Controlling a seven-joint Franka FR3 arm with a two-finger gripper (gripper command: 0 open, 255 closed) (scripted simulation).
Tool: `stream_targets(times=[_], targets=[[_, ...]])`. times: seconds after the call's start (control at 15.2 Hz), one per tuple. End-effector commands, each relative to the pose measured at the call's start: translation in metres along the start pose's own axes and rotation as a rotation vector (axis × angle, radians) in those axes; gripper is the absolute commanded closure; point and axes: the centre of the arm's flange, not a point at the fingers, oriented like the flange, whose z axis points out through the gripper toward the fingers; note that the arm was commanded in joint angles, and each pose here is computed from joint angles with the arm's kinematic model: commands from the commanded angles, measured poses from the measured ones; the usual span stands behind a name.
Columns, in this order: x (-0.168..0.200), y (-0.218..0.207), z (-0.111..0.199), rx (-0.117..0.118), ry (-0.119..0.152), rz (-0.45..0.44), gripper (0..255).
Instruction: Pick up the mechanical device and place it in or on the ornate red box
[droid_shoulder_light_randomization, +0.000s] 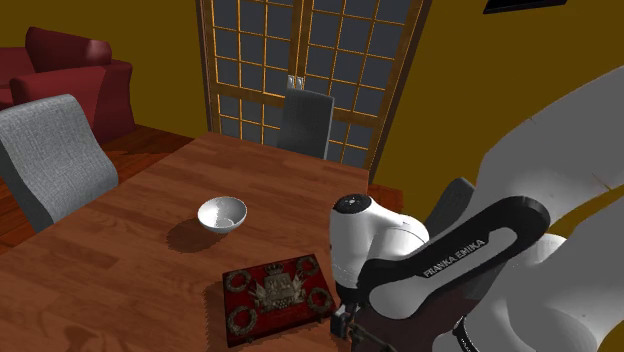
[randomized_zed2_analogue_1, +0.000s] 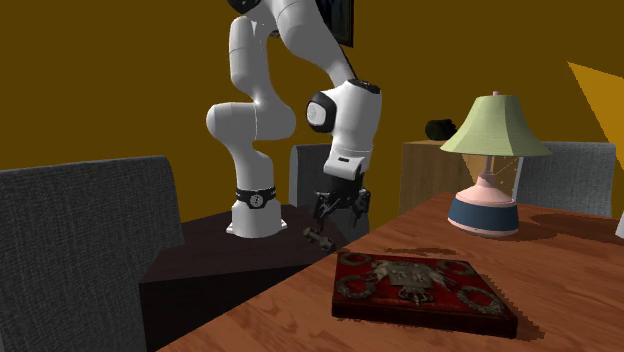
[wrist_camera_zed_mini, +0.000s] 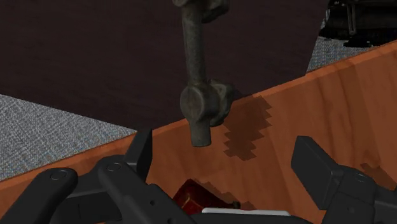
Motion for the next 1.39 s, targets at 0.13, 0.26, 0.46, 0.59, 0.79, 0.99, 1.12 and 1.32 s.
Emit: stream_targets(times=[0.13,0.26,0.46,0.59,0.79,0.99,1.12,1.32], targets=[[0.002,0.006,0.027,-0.01,-0.034,-0.035,0],[0.001,0.006,0.038,-0.01,-0.034,-0.035,0],[0.001,0.006,0.056,-0.01,-0.034,-0.035,0],[0.001,0.006,0.056,-0.01,-0.034,-0.035,0],[0.001,0.006,0.056,-0.01,-0.034,-0.035,0],[0.001,0.006,0.056,-0.01,-0.034,-0.035,0],[0.001,0.006,0.056,-0.01,-0.034,-0.035,255],[0.001,0.006,0.056,-0.01,-0.034,-0.035,255]])
